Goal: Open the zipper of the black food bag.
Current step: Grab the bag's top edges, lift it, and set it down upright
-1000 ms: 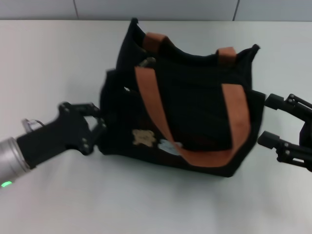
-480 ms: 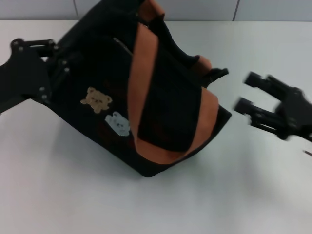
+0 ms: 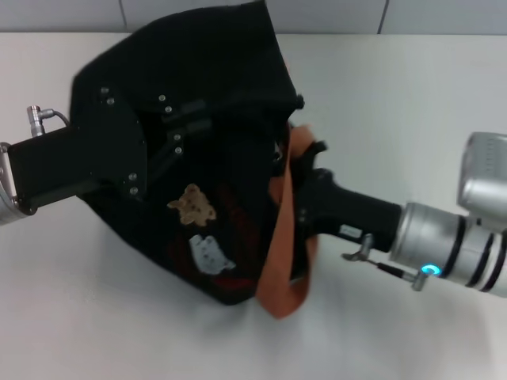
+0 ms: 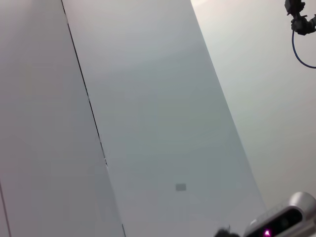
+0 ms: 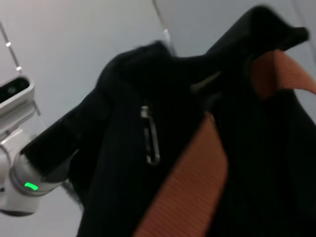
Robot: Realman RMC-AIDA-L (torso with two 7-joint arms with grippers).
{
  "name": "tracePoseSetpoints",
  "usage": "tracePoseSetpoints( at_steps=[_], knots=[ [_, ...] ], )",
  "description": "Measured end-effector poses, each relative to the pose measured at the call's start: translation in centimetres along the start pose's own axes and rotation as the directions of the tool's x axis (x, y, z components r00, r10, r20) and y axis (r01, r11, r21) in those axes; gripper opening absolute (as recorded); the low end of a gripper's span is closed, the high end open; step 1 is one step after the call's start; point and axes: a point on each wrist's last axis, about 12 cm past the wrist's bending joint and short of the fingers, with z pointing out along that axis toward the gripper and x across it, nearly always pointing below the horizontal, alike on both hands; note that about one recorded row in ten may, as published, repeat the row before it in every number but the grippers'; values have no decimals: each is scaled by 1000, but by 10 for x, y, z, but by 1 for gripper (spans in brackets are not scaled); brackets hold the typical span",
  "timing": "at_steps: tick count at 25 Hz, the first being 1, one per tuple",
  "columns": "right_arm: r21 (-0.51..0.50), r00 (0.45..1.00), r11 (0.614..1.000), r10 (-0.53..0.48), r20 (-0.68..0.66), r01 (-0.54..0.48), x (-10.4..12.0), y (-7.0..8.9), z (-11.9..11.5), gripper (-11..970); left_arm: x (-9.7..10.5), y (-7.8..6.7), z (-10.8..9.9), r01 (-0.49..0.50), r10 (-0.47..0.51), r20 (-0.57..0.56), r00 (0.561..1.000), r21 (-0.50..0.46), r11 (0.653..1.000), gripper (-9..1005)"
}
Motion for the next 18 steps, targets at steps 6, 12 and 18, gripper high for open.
tracePoseSetpoints(
  at_steps=[6, 12, 18],
  knots=[
    [-19, 1000, 1000, 0, 4, 0, 3, 9, 13, 838, 0, 0, 4, -5, 4, 17, 1000, 14, 1000, 98],
    [-7, 1000, 1000, -1, 19, 1, 2, 8, 12, 838, 2, -4, 2, -10, 10, 11, 1000, 7, 1000, 98],
    [25, 996, 999, 20, 87, -23, 4, 4, -23, 829, 7, -16, -11, -24, 24, -14, 1000, -18, 1000, 98]
  ],
)
